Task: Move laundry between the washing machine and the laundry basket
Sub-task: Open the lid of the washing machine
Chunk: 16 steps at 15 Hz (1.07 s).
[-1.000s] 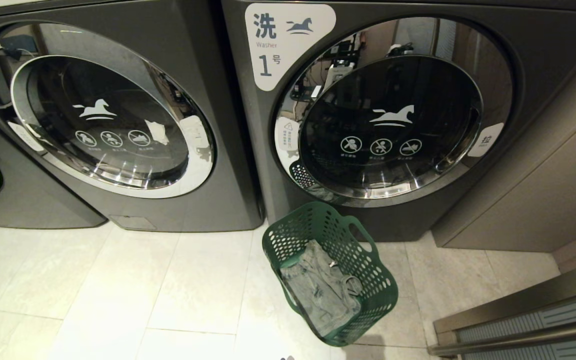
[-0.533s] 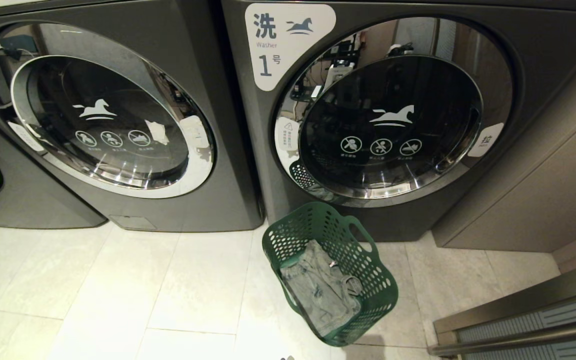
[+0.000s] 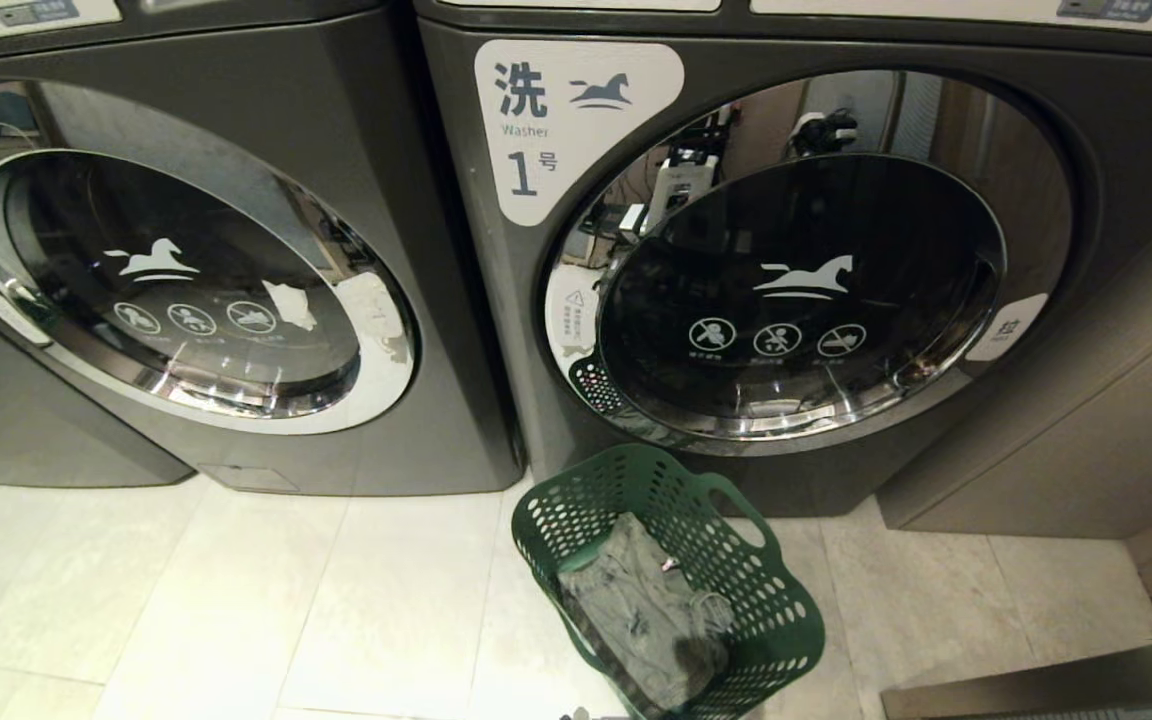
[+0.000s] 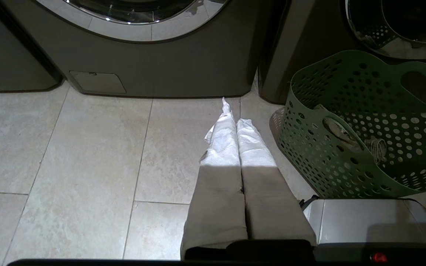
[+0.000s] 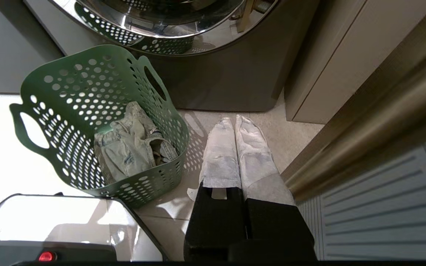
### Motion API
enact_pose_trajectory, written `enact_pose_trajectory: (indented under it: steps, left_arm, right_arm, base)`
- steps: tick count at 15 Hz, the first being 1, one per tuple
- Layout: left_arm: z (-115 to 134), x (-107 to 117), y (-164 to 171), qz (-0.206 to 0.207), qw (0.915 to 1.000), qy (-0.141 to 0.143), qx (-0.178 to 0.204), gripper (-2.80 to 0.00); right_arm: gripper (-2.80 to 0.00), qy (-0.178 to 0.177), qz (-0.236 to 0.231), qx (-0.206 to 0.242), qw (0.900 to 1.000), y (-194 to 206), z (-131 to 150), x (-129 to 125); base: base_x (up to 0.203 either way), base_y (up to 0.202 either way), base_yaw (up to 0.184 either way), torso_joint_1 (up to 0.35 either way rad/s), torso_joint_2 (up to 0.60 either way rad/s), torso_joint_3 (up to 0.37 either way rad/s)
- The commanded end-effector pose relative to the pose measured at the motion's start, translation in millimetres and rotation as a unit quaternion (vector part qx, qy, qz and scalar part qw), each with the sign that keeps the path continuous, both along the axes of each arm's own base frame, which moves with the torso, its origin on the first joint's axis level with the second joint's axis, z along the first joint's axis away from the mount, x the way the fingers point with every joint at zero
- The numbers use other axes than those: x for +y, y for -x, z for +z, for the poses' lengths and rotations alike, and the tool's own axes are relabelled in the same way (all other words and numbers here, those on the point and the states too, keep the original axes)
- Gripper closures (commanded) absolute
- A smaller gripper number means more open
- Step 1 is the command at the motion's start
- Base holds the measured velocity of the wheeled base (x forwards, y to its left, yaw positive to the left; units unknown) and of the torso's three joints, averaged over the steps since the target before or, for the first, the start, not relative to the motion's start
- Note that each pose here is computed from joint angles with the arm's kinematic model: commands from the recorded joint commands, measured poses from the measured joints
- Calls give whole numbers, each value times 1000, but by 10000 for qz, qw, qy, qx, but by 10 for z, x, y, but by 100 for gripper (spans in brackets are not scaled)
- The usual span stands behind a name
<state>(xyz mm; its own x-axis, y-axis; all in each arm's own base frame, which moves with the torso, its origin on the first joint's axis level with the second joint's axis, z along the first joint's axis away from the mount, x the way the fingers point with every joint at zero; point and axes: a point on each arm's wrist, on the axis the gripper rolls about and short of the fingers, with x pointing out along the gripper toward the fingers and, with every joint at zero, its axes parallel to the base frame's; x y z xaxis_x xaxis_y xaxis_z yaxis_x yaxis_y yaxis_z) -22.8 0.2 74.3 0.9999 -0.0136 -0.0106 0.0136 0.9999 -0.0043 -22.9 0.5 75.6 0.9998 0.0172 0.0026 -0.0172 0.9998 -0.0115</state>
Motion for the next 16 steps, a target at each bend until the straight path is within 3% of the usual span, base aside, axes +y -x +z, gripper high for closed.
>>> enact_pose_trajectory:
  steps: [1, 8, 11, 14, 16]
  left_arm:
    - [0, 0, 2, -1, 10000, 2, -15, 0]
    - [-3, 0, 4, -5, 10000, -21, 28, 0]
    - [73, 2, 15, 44, 9997, -63, -243, 0]
    - [660, 7, 254, 103, 9953, -82, -955, 0]
    - [1239, 16, 407, 176, 9951, -73, -975, 0]
  right_arm:
    - [0, 4, -2, -3, 10000, 0, 0, 0]
    - [0, 4, 6, -3, 10000, 0, 0, 0]
    - [0, -24, -7, -3, 10000, 0, 1, 0]
    - [0, -27, -9, -2, 10000, 0, 0, -1]
    - [0, -26, -9, -8, 10000, 1, 4, -1]
  base:
    - [0, 0, 0, 0, 0, 0]
    - [0, 0, 0, 0, 0, 0]
    - [0, 0, 0, 0, 0, 0]
    - [0, 0, 0, 0, 0, 0]
    - [0, 0, 0, 0, 0, 0]
